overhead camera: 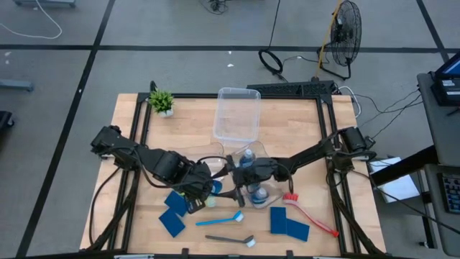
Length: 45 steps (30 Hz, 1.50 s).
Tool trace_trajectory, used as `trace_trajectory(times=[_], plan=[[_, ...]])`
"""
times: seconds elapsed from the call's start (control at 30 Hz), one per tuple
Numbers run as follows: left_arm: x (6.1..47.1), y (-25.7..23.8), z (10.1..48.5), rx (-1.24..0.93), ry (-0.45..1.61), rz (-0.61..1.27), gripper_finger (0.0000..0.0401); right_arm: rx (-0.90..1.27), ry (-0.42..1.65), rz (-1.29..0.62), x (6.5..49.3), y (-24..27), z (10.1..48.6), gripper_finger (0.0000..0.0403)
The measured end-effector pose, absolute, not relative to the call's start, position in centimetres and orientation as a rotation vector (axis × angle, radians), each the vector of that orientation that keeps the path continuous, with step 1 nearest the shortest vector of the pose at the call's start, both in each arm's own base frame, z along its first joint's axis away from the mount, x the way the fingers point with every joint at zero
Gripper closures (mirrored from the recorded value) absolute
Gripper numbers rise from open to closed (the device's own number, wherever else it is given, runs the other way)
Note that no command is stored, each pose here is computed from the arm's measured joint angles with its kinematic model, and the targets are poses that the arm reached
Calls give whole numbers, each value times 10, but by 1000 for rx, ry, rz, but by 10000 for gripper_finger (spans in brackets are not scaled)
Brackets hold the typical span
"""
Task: Pick & Place Kitchen Sink Supplies
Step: Put the blue soap dispenser into the right transparent bin
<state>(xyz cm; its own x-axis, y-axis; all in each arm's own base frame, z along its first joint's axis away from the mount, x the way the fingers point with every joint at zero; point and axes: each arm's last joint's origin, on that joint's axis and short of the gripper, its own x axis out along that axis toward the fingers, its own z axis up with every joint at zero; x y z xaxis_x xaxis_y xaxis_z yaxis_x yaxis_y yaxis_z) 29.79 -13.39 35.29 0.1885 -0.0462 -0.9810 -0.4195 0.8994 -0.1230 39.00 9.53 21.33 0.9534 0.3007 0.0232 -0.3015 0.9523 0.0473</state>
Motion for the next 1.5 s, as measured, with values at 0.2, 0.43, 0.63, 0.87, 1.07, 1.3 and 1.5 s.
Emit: trace_trajectory(times=[0.2,0.43,0.63,0.87,1.07,1.3,1.5], plan=[[301,-135,354,-416,1331,256,241,59,-23,320,413,101,209,124],[302,-136,354,-404,1314,239,241,29,0,319,419,103,206,171],[304,-136,354,-407,1299,237,241,-6,23,331,418,101,206,272],[305,-130,360,-492,1282,222,93,-54,100,360,416,98,203,272],[290,-128,381,-484,1163,219,16,-87,116,306,402,97,213,272],[268,-133,410,-338,892,243,70,-79,32,323,374,100,252,272],[251,-147,420,-62,725,296,98,-132,71,216,323,94,279,273]])
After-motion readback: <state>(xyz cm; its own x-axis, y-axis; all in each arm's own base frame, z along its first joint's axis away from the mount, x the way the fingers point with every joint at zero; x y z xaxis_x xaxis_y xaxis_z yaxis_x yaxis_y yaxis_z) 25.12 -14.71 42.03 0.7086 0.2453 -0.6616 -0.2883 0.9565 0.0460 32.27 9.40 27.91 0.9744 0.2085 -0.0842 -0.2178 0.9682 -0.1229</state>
